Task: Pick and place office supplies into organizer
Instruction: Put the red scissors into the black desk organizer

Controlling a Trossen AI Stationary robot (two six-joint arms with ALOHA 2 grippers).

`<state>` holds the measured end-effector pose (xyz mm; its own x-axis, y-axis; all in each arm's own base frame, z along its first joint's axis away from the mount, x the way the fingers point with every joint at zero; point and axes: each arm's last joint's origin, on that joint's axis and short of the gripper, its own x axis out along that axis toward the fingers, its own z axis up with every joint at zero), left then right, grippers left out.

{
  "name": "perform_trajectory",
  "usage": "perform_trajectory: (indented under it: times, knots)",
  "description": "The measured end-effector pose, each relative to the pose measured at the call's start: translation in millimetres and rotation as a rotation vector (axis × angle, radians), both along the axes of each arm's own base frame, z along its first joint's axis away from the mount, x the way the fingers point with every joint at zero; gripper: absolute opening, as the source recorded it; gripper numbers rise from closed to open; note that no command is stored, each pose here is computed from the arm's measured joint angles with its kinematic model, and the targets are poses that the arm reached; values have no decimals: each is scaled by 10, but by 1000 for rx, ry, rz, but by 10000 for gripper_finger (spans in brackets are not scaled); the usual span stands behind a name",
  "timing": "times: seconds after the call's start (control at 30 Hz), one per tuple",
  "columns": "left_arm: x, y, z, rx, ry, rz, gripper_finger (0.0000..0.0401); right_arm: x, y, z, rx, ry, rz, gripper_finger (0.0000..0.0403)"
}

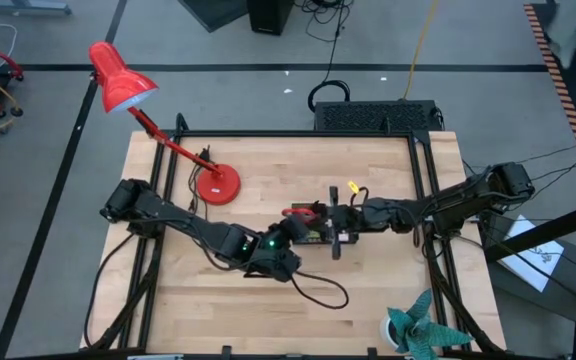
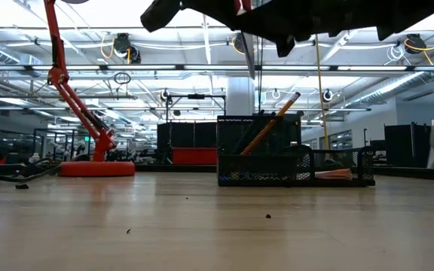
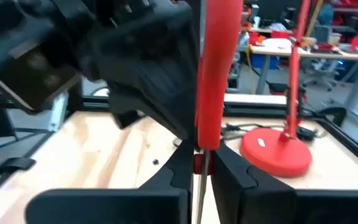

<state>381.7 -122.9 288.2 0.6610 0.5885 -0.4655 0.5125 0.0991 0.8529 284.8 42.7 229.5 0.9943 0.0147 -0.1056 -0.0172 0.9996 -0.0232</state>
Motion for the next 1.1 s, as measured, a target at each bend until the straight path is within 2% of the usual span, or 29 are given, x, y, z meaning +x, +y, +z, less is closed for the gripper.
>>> perform_trajectory:
  times: [0.27, 0.47, 0.53, 0.67, 0.73, 0.93, 1.1]
  knots:
    - [-54, -114, -2, -103, -114, 81, 7, 12, -120, -24, -18, 21, -98, 23]
    - [-210, -297, -7, -72, -232, 195, 31, 17, -197, -30, -20, 27, -147, 23]
    - [-315, -363, -47, -94, -229, 219, 33, 18, -209, -29, -14, 26, -152, 23]
    - [-543, -514, -130, -283, -255, 305, 7, 7, -211, -49, -12, 27, -157, 23]
    - [-666, -594, -157, -342, -296, 357, 7, -18, -220, -91, -8, 25, -161, 23]
    - [-1054, -798, -368, -377, -450, 404, 5, -109, -331, -212, 11, -9, -215, 23]
    - [-1372, -907, -598, -426, -617, 369, 4, -142, -427, -248, 33, -34, -155, 23]
